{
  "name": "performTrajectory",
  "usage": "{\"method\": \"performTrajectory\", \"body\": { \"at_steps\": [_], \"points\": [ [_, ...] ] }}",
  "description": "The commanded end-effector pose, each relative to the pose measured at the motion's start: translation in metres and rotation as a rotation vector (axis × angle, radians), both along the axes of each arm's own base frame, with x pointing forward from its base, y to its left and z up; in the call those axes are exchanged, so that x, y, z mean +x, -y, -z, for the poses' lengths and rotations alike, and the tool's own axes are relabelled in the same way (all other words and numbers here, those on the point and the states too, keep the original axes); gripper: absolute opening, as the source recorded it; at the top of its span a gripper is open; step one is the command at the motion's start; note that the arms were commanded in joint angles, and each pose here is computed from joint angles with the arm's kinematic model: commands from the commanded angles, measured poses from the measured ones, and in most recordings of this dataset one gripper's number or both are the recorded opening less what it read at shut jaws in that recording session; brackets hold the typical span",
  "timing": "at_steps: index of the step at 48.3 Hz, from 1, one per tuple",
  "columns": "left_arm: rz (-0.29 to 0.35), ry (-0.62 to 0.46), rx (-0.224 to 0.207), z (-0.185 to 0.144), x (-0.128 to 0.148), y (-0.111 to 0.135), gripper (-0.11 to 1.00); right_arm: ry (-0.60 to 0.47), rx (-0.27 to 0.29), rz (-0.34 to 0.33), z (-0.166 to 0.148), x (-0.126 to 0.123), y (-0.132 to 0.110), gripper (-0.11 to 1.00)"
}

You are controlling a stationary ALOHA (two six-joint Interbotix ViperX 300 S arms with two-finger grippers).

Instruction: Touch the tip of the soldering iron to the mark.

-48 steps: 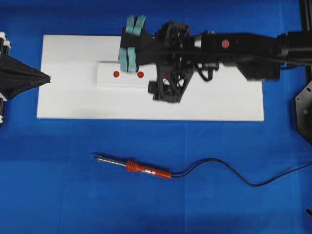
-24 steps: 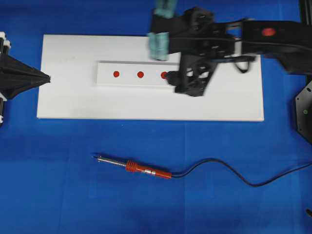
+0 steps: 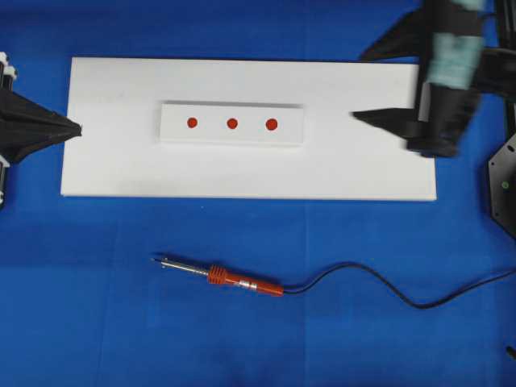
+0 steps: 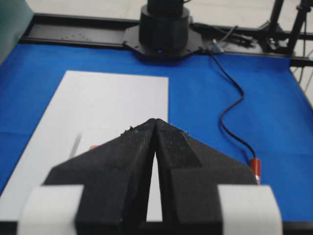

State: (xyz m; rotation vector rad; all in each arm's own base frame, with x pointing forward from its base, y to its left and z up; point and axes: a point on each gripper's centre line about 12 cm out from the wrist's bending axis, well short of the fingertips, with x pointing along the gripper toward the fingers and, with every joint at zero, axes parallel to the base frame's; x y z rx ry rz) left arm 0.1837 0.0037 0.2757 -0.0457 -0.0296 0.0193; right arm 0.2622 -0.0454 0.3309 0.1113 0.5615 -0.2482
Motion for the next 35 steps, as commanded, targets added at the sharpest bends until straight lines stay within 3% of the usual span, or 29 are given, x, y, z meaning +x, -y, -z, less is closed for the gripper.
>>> {"method": "performTrajectory", "body": {
  "at_steps": [1,16,35],
  "points": [
    [0.002,0.021,0.002,-0.007,0.0,0.0,0.0,0.08,-0.013,0.009,-0.008,-0.021,0.001,0.84],
    [0.002,0.021,0.002,-0.007,0.0,0.0,0.0,0.152,-0.023,0.017,0.019,-0.072,-0.005,0.84],
    [0.002,0.028,0.001,-0.008,0.0,0.0,0.0,0.147,0.006,0.011,0.062,-0.094,-0.011,0.84]
  ]
}}
